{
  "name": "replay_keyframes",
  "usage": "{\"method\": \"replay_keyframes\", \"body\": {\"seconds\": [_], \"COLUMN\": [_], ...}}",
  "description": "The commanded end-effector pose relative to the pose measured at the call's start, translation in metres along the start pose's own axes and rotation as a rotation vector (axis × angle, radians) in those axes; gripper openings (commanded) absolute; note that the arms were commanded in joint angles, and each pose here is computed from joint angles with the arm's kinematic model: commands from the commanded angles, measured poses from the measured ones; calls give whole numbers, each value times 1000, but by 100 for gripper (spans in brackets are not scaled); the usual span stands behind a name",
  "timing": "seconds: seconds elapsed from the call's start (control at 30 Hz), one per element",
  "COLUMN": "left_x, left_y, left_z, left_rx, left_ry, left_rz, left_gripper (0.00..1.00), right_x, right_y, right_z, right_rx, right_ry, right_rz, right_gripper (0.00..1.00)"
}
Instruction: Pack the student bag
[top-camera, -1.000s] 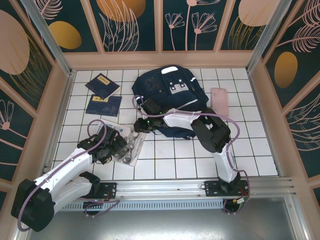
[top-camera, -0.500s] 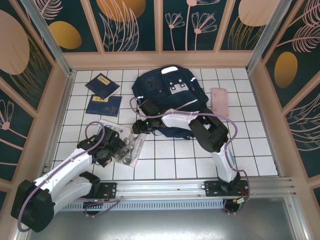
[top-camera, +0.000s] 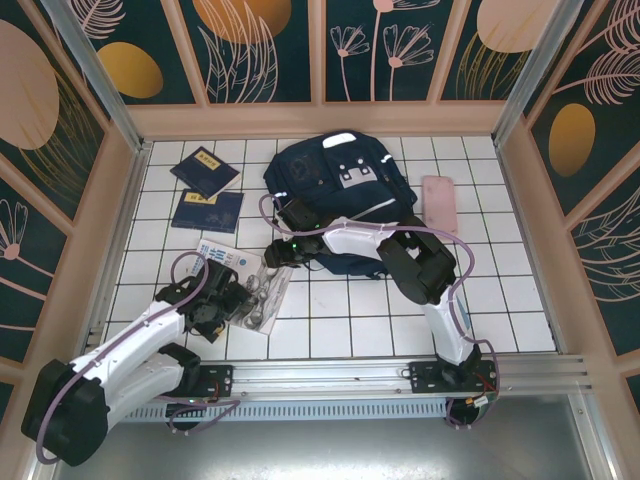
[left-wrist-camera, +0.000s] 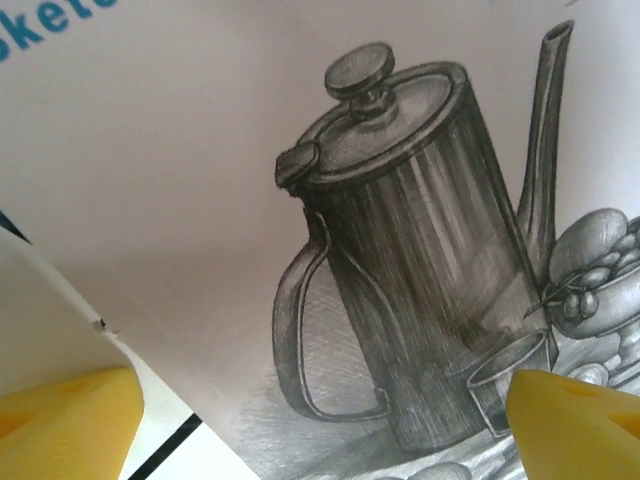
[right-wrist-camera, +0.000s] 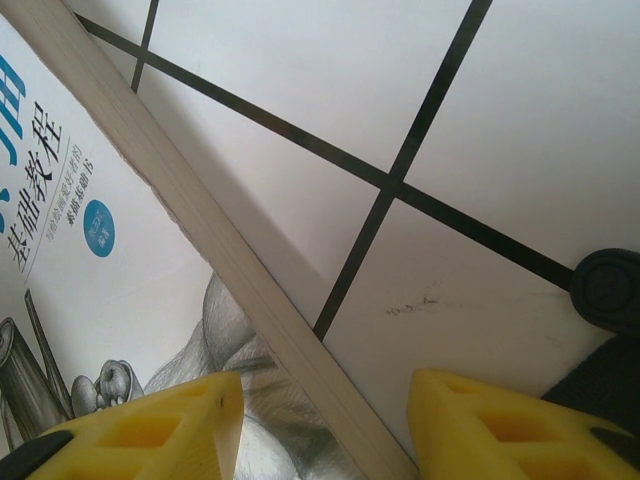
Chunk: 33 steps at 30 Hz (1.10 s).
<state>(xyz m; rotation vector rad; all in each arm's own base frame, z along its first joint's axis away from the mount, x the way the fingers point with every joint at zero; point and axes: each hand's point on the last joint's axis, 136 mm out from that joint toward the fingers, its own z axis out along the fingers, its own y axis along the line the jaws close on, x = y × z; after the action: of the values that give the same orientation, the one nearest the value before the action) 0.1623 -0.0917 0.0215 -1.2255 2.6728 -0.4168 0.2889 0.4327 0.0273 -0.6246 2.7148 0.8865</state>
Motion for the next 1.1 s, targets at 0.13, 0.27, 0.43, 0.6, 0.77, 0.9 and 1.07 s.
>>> {"method": "replay_keyframes", "body": {"seconds": [0.13,0.27,0.43,0.6,0.77,0.9,1.07], "left_x": [0,-5,-8,-15,-14,-14,-18], "left_y": [-43,-71,-87,-109,-129,-134,-143], "left_z": [2,-13,-23,-45,-62,-65,-71], "left_rx": [183,283,329,412,533,564,626], "left_ry": [19,-6,-20,-62,-67,-61,-68], "left_rz": [21,64,104,124,113,104,34], "left_gripper": [87,82,78,77,77,78,78], "right_x": [52,65,72,76,76,75,80], "right_y": [-46,-42,-40,-36,-44,-46,-47], "right_z": [27,28,27,27,30,31,34], "right_rx": [66,14,-32,-68,-51,-49,-50], "right_ry": [163,199,219,235,238,238,259], "right_rz": [89,114,135,148,168,168,167], "right_gripper": [51,51,51,51,52,53,57]}}
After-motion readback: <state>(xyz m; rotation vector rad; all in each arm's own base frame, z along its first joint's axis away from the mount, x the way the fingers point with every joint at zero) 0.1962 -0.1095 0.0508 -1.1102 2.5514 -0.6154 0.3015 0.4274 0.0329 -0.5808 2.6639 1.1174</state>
